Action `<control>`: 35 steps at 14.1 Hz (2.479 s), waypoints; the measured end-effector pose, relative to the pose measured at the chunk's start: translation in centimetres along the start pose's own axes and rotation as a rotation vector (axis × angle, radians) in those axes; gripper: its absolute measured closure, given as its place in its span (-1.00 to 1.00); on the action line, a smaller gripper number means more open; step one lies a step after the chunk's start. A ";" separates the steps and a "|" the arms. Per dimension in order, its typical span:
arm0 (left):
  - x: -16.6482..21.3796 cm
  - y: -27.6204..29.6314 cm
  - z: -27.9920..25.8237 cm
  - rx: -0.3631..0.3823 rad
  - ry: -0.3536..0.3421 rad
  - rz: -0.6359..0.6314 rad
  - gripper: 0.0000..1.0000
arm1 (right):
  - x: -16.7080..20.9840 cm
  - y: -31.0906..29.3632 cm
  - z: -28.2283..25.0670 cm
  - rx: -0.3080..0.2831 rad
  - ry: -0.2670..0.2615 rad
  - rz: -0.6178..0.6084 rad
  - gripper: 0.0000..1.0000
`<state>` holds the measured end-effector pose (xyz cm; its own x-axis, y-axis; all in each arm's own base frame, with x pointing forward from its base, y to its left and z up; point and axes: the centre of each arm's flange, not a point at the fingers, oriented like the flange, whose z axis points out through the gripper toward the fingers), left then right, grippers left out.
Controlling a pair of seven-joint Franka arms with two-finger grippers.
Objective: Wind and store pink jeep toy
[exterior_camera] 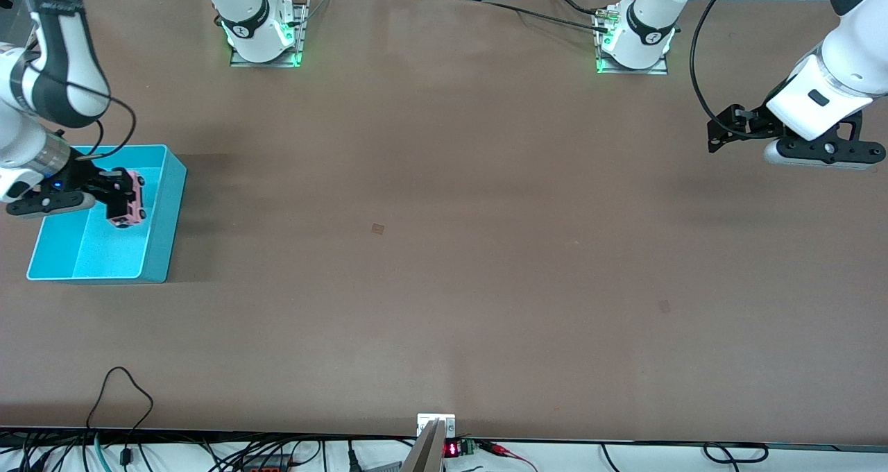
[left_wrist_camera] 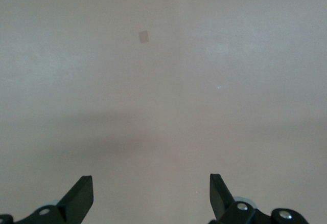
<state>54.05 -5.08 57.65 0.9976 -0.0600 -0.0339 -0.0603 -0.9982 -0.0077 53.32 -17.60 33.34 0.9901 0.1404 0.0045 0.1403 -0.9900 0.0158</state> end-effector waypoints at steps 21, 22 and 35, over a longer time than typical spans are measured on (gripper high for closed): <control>0.0 0.0 0.0 0.000 0.000 0.000 -1.00 | -1.9 6.0 8.9 -0.003 -0.007 0.089 -0.86; 0.0 0.0 0.0 0.000 0.000 0.000 -1.00 | -1.4 5.8 8.3 -0.007 0.005 0.078 -0.98; 0.0 0.0 0.0 0.000 0.000 0.000 -1.00 | 4.9 -7.5 -9.6 -0.014 0.070 -0.083 -1.00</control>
<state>54.05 -5.08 57.67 0.9976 -0.0599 -0.0336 -0.0602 -0.9982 -0.0077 57.03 -9.40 42.81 0.9720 0.2234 0.0723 0.2215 -0.9746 0.0328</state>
